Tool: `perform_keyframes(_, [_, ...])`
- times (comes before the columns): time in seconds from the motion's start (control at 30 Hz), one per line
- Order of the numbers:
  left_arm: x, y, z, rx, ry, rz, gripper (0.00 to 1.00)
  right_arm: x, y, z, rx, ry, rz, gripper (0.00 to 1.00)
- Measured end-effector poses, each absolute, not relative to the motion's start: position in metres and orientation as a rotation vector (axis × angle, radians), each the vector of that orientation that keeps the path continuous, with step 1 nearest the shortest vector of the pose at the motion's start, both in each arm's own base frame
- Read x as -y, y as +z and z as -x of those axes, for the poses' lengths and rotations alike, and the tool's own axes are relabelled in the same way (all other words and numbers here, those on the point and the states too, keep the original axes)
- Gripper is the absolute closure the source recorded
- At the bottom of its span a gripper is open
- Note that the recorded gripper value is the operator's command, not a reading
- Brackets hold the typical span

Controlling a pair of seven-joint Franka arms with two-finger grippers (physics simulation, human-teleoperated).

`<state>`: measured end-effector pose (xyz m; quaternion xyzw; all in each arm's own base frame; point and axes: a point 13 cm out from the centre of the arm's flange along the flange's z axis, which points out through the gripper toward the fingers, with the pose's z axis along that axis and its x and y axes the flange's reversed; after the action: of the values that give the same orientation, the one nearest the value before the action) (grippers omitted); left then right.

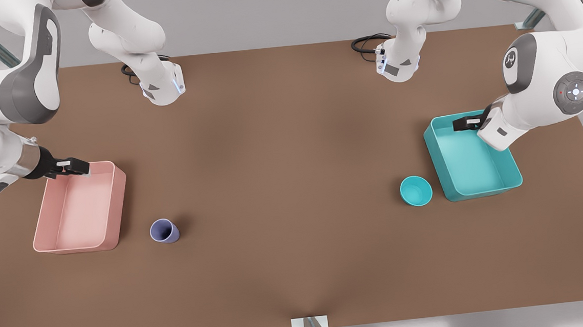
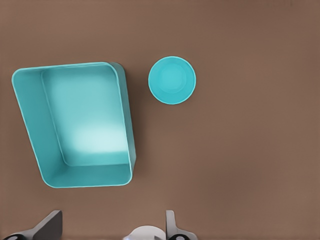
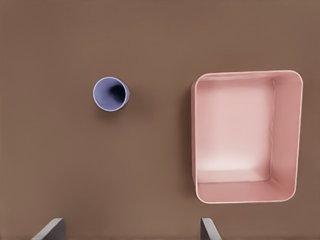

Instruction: Put the bowls and cups in different boxes

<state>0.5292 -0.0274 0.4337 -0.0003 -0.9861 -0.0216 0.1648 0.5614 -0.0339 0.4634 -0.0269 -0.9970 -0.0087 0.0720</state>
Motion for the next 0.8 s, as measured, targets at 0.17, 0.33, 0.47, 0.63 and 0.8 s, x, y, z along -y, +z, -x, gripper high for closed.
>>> perform_keyframes(0.17, [0.086,0.368,-0.543,2.729,-0.151,0.152,0.0,0.031,0.433,-0.586,2.963,-0.045,0.068,0.0])
perform_keyframes(0.33, [0.146,0.21,-0.583,2.696,-0.226,0.28,0.0,-0.016,0.298,-0.647,2.882,-0.047,-0.045,0.0])
perform_keyframes(0.47, [0.153,0.133,-0.603,2.77,-0.214,0.281,0.0,-0.024,0.226,-0.671,2.895,-0.062,-0.034,0.0])
perform_keyframes(0.63, [0.139,0.092,-0.602,2.807,-0.211,0.248,0.0,-0.024,0.169,-0.678,2.923,-0.084,0.004,0.0])
perform_keyframes(0.8, [0.124,0.07,-0.593,2.801,-0.233,0.221,0.0,-0.024,0.149,-0.651,2.941,-0.108,0.047,0.0])
